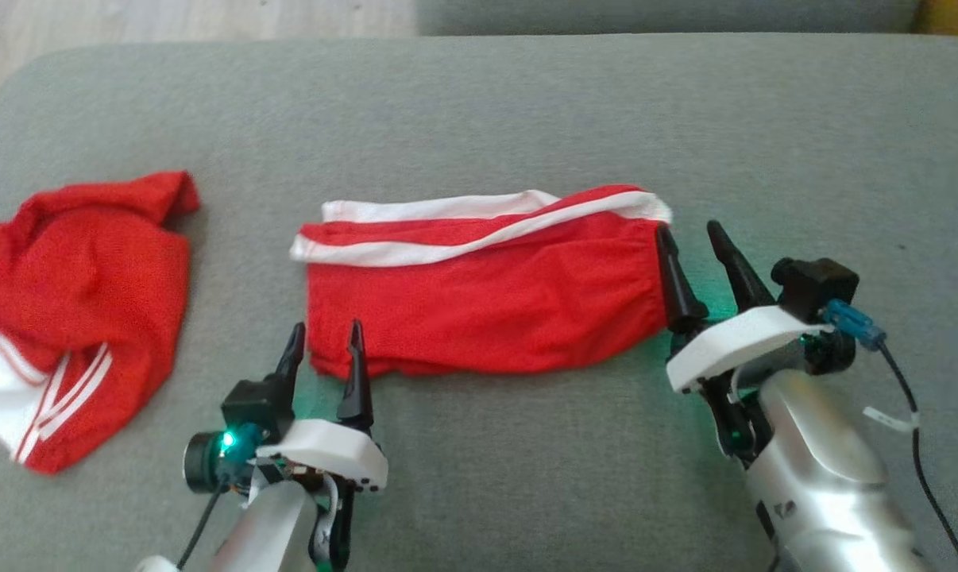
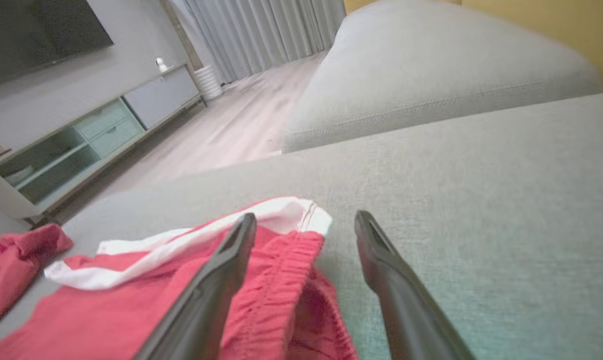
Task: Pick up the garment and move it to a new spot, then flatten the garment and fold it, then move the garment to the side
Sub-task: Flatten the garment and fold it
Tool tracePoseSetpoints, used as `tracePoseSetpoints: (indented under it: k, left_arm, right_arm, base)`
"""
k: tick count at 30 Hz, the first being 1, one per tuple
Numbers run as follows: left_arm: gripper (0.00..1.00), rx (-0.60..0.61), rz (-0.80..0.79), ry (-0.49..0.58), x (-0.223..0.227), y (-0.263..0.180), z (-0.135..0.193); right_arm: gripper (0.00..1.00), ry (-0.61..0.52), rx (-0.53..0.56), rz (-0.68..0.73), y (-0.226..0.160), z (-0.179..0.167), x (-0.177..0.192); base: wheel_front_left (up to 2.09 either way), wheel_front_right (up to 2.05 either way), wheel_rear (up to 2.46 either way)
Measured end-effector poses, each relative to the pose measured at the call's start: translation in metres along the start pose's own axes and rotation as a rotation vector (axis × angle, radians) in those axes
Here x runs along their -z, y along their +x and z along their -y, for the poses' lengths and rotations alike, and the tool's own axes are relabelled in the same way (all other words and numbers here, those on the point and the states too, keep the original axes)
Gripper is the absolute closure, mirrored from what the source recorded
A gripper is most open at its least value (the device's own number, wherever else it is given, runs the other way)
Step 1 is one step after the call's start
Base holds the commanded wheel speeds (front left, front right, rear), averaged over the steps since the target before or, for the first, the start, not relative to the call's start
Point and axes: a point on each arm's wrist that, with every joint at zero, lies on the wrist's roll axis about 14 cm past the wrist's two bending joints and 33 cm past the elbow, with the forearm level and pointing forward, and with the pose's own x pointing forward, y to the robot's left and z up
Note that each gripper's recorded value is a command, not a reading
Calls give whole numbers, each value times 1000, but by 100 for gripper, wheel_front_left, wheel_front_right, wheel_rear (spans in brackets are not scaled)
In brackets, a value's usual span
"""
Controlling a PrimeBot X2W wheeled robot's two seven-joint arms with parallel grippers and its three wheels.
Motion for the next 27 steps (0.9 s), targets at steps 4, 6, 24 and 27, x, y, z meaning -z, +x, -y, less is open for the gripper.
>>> tracePoseSetpoints:
  k: [4, 6, 24, 27]
  left_arm:
    - [0, -32, -10, -3, 4, -6, -10]
    - [0, -51, -16, -5, 7, -9, -16]
    - [0, 9, -26, 6, 12, -5, 3]
    - [0, 35, -43, 14, 18, -9, 10]
  right_arm:
    - [0, -14, 18, -152, 3, 6, 45]
    - [0, -18, 31, -231, -2, 10, 68]
    - [100, 92, 166, -183, -14, 49, 52]
    - [100, 88, 254, -154, -35, 84, 43]
  base:
    - [0, 0, 0]
    - [0, 0, 0]
    - [0, 0, 0]
    - [0, 0, 0]
